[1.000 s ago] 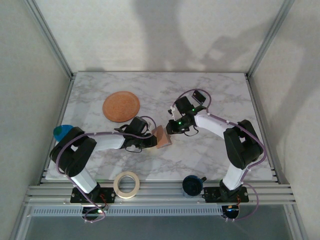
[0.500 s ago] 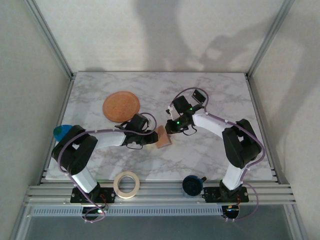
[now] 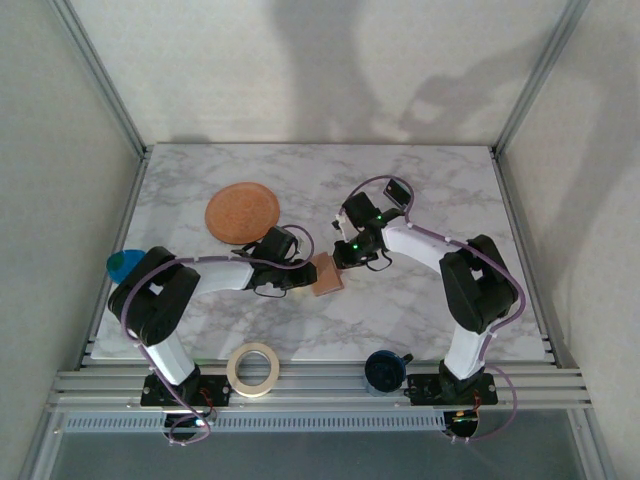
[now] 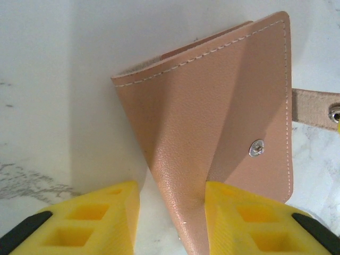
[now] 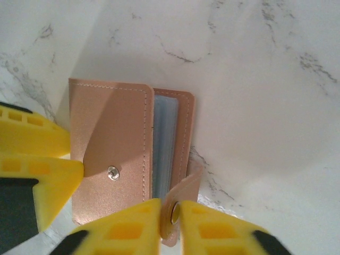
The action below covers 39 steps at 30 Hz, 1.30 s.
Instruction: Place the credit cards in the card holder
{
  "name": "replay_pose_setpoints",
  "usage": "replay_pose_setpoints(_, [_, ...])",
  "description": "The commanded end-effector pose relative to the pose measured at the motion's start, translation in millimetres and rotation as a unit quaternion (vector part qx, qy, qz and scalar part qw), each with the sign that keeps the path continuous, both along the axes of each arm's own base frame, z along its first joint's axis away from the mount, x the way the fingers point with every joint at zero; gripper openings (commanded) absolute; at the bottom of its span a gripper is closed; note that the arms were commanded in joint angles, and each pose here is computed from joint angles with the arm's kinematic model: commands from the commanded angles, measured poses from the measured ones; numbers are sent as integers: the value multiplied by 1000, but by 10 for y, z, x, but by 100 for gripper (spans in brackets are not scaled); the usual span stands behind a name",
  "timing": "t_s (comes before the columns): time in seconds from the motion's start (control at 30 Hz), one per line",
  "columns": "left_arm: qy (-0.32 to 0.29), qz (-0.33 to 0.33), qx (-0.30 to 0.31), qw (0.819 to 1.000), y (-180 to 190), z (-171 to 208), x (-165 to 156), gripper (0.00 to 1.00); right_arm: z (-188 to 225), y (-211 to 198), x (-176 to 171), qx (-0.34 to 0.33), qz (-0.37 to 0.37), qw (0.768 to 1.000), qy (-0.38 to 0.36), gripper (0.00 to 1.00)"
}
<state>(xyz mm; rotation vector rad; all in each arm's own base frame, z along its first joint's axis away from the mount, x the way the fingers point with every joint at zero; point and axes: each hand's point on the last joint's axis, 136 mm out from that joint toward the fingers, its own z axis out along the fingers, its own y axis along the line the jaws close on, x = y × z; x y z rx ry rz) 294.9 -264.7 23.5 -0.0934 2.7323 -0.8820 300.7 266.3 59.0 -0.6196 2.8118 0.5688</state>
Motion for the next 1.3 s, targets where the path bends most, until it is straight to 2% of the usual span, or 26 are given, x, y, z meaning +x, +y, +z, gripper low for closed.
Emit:
replay_pose_setpoints(0.0, [8,4,22,1000,77,-156,19,35,10,17,3,-10,4,1000,-3,8])
replay_pose_setpoints(0.17, [10,3,23,1000,82,-160,13,34,92,112,-37,21,13,1000,3,0])
replay_pose_setpoints(0.47, [11,2,13,1000,58,-154,1,26,89,381,-171,86,35,995,44,0])
replay_pose_setpoints(0.73, [12,2,14,1000,71,-165,-11,21,-70,428,-158,77,35,995,56,17])
replay_pose_setpoints(1.27, [15,-2,13,1000,78,-189,-37,21,0,427,-122,79,28,995,45,21])
